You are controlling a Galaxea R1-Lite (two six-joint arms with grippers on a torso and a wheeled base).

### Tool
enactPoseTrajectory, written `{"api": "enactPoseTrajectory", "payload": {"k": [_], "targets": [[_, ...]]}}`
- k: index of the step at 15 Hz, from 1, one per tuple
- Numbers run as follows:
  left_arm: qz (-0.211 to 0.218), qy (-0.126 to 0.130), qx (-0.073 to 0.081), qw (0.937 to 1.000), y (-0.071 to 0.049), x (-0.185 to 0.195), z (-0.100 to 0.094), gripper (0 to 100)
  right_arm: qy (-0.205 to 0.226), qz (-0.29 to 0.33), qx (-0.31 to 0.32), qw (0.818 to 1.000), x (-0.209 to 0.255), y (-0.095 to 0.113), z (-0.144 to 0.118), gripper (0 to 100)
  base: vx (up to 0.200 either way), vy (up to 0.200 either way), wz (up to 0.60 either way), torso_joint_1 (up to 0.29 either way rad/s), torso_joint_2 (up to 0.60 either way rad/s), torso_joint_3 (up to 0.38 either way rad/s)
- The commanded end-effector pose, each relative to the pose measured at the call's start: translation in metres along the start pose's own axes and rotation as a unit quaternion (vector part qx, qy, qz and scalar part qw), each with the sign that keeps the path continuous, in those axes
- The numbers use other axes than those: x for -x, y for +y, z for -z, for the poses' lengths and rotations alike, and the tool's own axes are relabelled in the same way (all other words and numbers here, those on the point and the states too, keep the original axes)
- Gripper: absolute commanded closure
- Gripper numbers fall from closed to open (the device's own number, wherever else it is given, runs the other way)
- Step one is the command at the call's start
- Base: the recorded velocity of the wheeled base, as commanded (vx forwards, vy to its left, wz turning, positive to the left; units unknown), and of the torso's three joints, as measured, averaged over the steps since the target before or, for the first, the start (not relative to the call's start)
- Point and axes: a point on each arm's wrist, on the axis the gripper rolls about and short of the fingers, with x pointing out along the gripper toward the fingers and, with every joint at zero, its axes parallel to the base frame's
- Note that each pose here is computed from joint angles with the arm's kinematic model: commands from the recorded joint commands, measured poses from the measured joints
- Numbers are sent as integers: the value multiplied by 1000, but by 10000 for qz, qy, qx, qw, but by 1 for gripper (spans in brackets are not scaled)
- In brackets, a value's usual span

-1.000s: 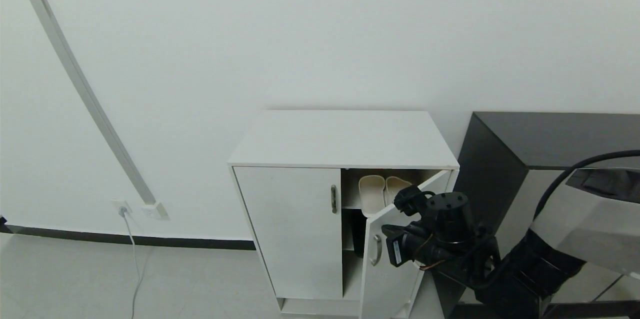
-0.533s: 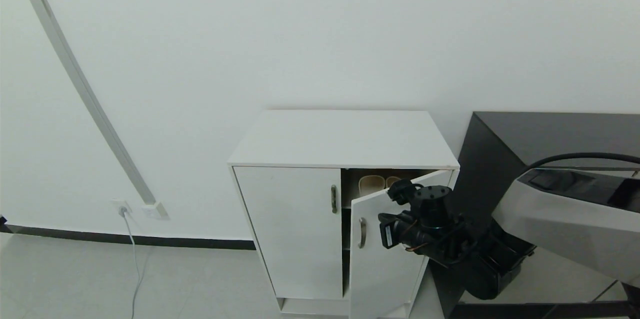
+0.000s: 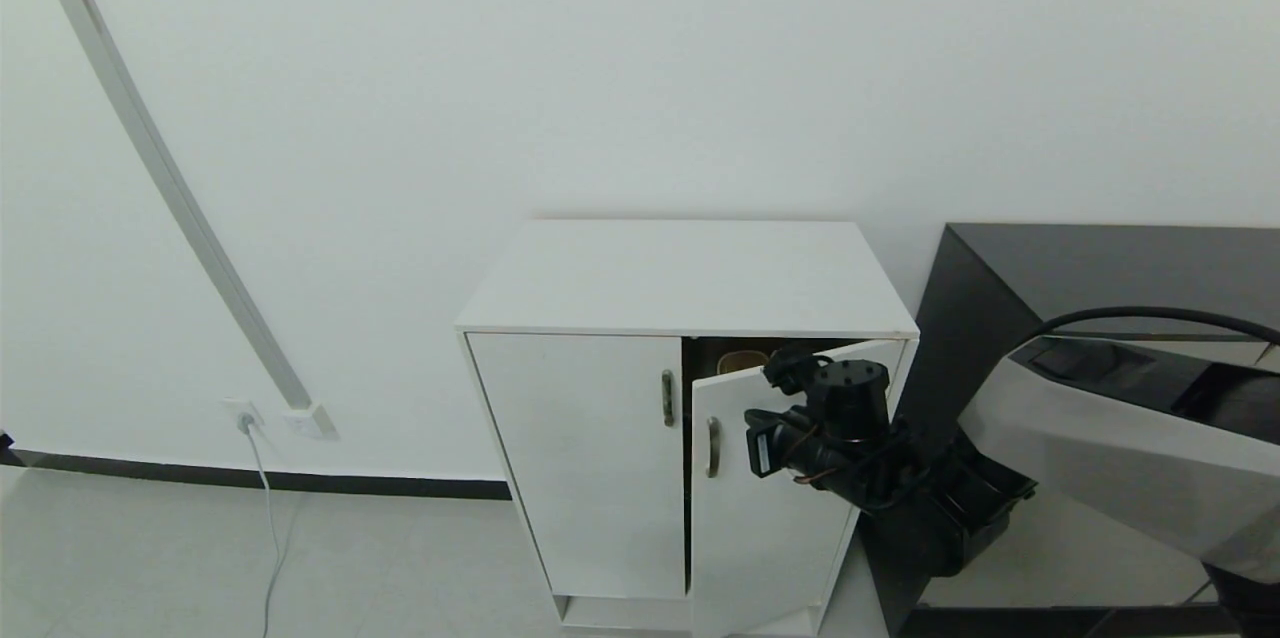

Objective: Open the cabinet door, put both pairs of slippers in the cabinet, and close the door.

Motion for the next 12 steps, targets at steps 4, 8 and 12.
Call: {"api": "enactPoseTrajectory", "payload": {"k": [4,8,12], "targets": [[1,1,1,10000,0,0,0,100,-88,55,-25,9999,-14,-5,-4,100,0,0,0,0,0,0],[1,1,1,10000,0,0,0,100,-136,81,-36,9999,-24,-7,-11,100,0,0,0,0,0,0],[1,1,1,10000,0,0,0,100,-214,98,-39,9997,-33,-8,-15,100,0,0,0,0,0,0]]}}
